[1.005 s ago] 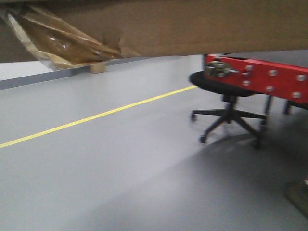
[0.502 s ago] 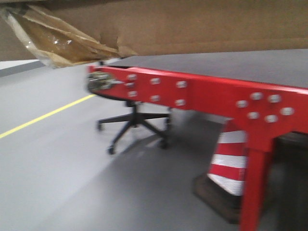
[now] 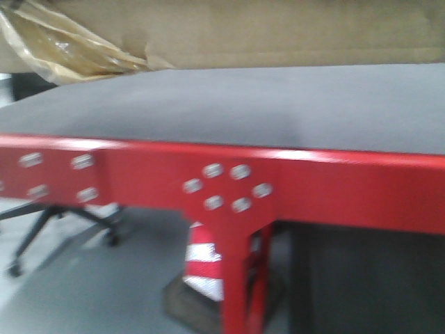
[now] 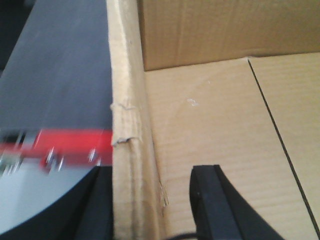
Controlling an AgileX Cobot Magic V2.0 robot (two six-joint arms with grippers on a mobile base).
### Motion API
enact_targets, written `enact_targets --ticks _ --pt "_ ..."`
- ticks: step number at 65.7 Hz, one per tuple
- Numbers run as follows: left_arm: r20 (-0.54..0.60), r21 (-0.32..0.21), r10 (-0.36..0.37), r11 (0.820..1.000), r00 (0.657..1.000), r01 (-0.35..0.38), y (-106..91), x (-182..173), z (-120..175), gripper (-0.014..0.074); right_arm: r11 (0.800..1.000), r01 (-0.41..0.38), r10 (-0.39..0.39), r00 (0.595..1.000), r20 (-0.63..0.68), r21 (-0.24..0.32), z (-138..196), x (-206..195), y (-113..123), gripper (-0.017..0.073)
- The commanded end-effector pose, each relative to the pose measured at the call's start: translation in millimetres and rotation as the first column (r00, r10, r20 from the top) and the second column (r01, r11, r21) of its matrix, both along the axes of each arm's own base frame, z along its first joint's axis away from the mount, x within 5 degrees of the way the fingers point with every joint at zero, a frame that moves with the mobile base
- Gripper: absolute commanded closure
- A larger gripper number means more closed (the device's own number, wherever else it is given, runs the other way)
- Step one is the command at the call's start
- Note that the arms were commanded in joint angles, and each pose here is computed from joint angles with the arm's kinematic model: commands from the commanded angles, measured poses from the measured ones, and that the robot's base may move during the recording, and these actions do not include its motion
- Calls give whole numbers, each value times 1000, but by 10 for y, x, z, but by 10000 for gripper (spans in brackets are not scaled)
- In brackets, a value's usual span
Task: Grab carton from right shelf to conveyor
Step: 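Hold the carton while the base turns and drives to the red conveyor, then lower the carton onto the grey conveyor belt with both grippers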
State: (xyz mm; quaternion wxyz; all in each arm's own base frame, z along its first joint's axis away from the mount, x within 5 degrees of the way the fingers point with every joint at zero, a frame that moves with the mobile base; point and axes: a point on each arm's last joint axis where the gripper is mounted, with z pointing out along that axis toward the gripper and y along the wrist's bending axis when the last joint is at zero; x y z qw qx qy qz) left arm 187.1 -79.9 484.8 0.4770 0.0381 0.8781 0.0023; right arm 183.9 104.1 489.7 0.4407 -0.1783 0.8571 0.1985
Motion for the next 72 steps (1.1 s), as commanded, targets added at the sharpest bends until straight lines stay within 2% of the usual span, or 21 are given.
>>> enact_targets --ticks 1,19,72 --pt "82 143 72 986 994 -83 184 -33 101 609 998 28 -25 998 66 -48 48 -12 -78 627" --pt "130 200 108 971 986 -133 244 -21 144 609 998 28 -25 998 66 -48 48 -12 -78 627" --pt "130 200 108 971 986 -133 244 -21 144 609 998 28 -25 998 66 -48 48 -12 -78 627"
